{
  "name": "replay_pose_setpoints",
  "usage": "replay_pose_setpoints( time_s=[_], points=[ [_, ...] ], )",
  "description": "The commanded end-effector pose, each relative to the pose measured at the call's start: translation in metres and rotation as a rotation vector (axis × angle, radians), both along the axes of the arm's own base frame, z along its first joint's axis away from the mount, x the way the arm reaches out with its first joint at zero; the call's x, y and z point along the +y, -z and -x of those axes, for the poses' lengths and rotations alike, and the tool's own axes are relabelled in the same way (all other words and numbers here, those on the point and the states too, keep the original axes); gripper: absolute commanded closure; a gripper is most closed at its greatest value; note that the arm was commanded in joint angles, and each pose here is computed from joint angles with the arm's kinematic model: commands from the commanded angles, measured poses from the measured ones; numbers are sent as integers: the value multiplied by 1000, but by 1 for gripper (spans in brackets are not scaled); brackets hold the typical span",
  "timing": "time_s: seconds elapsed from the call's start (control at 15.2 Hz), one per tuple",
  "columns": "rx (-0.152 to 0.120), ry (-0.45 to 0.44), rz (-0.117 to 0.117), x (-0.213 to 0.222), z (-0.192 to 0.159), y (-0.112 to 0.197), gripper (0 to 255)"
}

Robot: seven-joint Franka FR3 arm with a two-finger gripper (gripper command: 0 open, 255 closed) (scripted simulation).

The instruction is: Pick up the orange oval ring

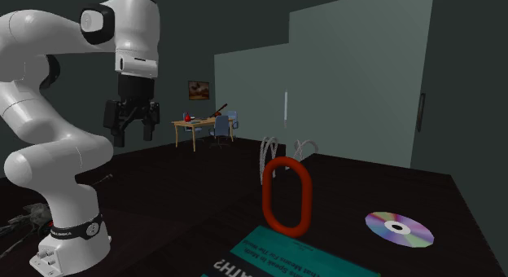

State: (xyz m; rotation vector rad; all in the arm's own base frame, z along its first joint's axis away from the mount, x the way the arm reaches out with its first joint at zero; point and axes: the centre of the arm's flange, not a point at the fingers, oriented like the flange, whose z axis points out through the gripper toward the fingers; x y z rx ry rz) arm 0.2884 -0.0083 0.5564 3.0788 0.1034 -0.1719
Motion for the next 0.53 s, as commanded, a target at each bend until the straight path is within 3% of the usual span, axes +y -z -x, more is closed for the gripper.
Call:
replay_pose_setpoints(
  time_s=[0.0,0.46],
  points=[
    [0,0,0,0,0,0,0],
    [23,49,-62,-15,-95,-10,0]
  ],
)
